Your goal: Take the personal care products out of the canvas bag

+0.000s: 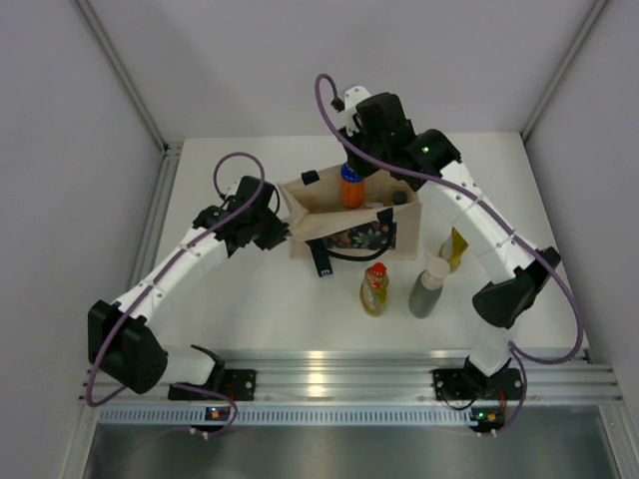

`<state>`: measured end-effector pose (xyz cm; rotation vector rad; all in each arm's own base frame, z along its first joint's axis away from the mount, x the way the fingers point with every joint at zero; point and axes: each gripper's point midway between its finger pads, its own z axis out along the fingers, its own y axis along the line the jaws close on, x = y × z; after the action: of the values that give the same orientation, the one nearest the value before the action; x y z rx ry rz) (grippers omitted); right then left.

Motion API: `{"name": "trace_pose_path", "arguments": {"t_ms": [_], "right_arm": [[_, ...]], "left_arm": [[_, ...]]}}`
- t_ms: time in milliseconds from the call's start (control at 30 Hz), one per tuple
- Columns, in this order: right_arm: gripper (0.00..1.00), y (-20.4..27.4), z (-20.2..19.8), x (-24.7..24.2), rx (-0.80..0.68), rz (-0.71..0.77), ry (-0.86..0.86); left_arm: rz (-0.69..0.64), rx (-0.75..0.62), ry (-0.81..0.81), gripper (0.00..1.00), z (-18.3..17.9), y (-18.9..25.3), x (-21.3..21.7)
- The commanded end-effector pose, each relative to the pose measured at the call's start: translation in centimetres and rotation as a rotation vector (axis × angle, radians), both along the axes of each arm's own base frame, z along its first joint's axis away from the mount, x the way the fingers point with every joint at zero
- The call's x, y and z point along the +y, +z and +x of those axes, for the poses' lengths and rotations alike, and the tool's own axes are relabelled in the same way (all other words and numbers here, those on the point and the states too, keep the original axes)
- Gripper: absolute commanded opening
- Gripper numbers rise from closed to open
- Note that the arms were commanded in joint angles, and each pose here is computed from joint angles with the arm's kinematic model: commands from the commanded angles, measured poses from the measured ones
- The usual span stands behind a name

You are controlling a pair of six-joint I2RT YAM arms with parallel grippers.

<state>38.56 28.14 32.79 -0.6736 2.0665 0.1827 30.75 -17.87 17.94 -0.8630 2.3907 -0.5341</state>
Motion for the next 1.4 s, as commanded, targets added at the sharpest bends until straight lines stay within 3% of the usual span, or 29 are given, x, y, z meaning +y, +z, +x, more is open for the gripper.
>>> {"name": "trace_pose_path", "arguments": {"t_ms": [0,333,567,733,1033,1067,1133,1167,1200,1300,1333,1367], "right_arm": [[0.00,9.3,-2.6,-1.0,-0.189,0.132,0.035],[0.00,15.8,-7.9,-1.3,-0.285,0.268,0.194],[0.00,16.7,-11.1,-0.8,-0.288,0.279,0.290],[0.00,16.7,-14.8,1.1,-0.271,0.290,0.465],[0.00,11.8,-19.8,5.3,-0.202,0.232,0.641],[0.00,9.4,-20.0,5.9,-0.166,0.205,0.653],[0.00,9.8,-21.1,6.6,-0.207,0.262,0.683],[0.00,6.9,-21.8,7.3,-0.163,0.240,0.710],[0.00,7.9,-22.1,7.6,-0.212,0.297,0.721],[0.00,2.8,-23.3,8.5,-0.163,0.284,0.761],[0.00,3.6,-23.4,8.6,-0.204,0.331,0.762],[0.00,0.5,-23.6,8.6,-0.165,0.303,0.762]], "left_arm": [[0.012,0.003,0.004,0.00,0.6,0.2,0.0],[0.006,-0.010,-0.006,0.00,1.3,0.9,-0.4],[0.002,-0.001,-0.012,0.00,1.3,0.8,-0.6],[0.005,-0.010,-0.014,0.00,1.5,1.1,-0.6],[0.001,-0.017,-0.014,0.00,1.7,1.3,-0.7],[0.001,-0.020,-0.013,0.00,1.7,1.4,-0.7],[0.002,-0.017,-0.015,0.00,1.6,1.3,-0.7],[0.005,-0.015,-0.012,0.00,1.6,1.2,-0.6],[0.003,-0.018,-0.012,0.00,1.7,1.3,-0.7],[0.007,-0.021,-0.014,0.00,1.7,1.4,-0.7],[0.005,-0.024,-0.013,0.00,1.7,1.5,-0.6],[0.005,-0.029,-0.013,0.00,1.8,1.7,-0.6]]}}
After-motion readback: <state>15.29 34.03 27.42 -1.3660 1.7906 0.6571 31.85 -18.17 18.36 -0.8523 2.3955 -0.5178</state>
